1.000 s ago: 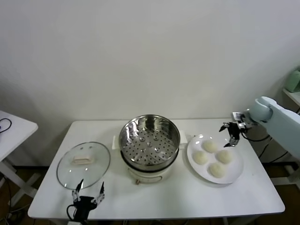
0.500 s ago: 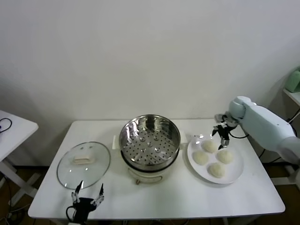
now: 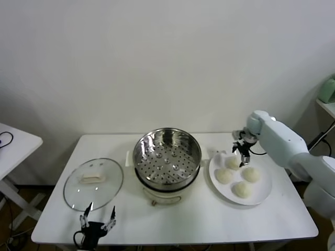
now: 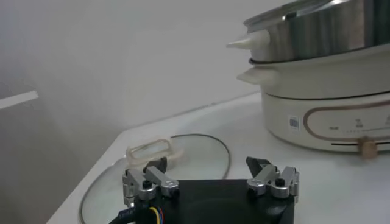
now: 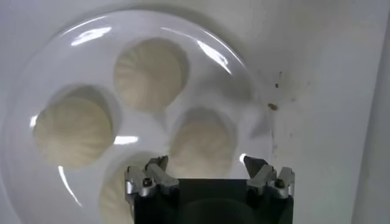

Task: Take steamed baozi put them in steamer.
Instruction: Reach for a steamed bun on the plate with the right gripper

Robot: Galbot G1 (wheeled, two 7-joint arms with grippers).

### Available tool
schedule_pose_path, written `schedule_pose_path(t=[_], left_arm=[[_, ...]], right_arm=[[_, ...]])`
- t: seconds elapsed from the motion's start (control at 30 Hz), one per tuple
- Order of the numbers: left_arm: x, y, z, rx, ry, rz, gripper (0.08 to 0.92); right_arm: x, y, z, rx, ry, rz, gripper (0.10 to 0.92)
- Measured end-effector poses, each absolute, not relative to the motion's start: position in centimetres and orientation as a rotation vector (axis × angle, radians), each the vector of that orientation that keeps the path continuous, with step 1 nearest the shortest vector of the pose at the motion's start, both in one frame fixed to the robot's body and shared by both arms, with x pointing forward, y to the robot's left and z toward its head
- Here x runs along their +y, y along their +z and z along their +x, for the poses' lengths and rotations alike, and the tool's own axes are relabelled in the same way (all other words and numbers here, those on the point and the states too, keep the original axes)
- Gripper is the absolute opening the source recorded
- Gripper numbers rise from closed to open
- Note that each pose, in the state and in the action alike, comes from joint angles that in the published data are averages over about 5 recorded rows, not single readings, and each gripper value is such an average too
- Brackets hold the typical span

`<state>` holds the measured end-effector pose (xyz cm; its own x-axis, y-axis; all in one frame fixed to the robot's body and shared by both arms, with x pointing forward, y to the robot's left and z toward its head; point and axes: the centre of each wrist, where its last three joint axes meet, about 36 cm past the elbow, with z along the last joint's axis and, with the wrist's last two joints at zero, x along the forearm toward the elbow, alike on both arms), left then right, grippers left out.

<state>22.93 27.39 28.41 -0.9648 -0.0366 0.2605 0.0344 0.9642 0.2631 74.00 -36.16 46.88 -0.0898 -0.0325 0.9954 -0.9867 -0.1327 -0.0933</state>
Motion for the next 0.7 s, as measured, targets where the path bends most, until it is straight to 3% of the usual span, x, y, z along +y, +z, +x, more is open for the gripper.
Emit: schedule_pose_path(t=[0.3, 0.7], left_arm=[[27.51, 28.18, 22.79, -2.843, -0.402, -0.004, 0.823], [27.28, 27.97, 22.91, -2.839, -0.413, -0.014, 0.823]], right_arm=[[-36.07, 46.3, 74.02, -1.224, 1.338, 1.285, 0.802], [-36.1, 46.31, 74.04, -1.227, 1.339, 1.292, 0.514]])
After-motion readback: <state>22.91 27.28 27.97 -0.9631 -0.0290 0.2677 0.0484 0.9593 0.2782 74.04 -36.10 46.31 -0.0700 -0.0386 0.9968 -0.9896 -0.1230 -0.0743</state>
